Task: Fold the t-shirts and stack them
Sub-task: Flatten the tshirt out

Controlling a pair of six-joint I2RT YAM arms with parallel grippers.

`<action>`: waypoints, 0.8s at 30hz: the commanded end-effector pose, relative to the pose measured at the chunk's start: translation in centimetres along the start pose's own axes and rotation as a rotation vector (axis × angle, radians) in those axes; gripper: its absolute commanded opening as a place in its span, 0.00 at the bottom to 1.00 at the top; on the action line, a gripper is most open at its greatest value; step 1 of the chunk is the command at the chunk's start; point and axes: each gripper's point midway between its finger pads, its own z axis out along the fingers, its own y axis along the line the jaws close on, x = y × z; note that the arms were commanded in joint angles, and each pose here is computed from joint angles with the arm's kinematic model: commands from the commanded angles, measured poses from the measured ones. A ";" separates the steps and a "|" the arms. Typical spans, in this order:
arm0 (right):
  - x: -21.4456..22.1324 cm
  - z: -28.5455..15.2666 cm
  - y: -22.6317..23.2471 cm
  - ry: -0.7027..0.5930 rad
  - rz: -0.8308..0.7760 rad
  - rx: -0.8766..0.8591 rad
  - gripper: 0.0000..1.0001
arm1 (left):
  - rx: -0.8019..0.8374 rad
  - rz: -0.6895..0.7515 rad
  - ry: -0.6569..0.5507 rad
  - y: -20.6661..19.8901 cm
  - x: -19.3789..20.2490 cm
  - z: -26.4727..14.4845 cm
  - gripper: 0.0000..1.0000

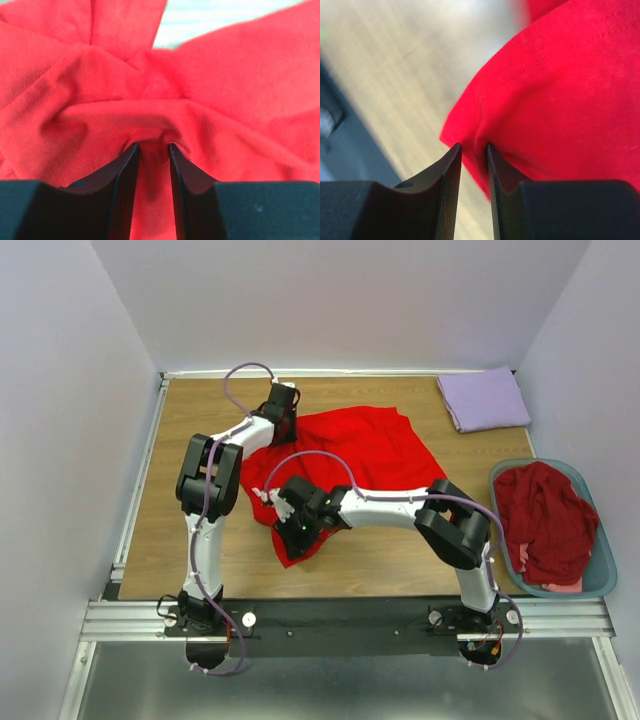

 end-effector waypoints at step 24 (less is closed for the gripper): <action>2.7 -14.1 -7.5 -0.096 0.108 0.371 0.35 | 0.001 0.005 -0.388 0.1 -15.3 -7.2 0.69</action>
